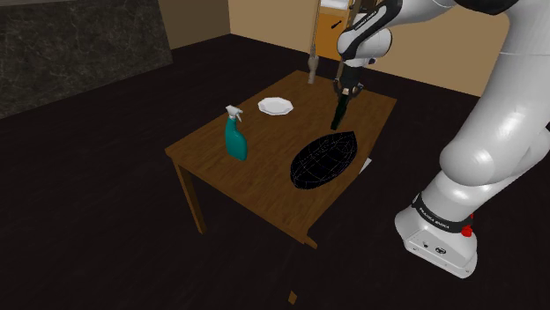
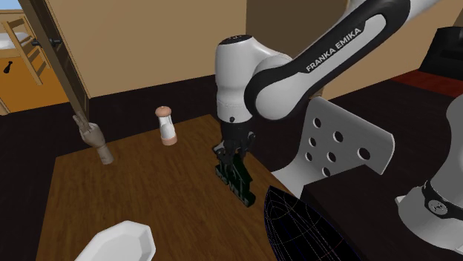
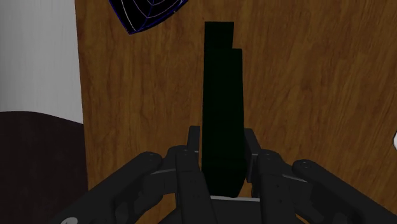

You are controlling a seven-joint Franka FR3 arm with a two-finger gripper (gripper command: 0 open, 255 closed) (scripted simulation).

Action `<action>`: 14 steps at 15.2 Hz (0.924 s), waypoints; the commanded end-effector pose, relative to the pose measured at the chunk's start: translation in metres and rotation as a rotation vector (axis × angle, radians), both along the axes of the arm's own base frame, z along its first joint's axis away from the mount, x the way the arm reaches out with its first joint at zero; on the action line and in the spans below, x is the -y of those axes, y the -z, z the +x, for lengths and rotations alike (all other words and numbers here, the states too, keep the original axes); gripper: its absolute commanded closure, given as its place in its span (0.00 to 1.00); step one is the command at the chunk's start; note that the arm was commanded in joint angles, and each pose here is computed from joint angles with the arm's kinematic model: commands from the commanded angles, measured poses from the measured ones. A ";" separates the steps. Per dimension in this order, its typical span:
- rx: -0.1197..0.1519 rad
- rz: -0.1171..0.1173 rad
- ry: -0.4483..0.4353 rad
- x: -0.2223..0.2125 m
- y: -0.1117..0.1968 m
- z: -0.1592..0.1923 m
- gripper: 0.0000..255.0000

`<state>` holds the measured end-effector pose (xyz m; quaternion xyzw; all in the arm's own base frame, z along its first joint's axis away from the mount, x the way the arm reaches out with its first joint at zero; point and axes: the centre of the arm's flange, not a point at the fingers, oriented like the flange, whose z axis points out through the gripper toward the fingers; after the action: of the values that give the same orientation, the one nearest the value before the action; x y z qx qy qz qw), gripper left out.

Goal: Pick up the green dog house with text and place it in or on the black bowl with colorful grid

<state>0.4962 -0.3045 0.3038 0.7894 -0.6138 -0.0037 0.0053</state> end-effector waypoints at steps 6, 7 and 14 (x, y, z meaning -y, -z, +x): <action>0.000 0.000 0.000 0.001 -0.037 0.000 1.00; 0.000 0.000 0.000 0.001 -0.043 0.000 1.00; 0.000 0.000 0.000 0.001 -0.080 0.000 1.00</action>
<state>0.4964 -0.3033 0.3777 0.7893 -0.6139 -0.0038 0.0053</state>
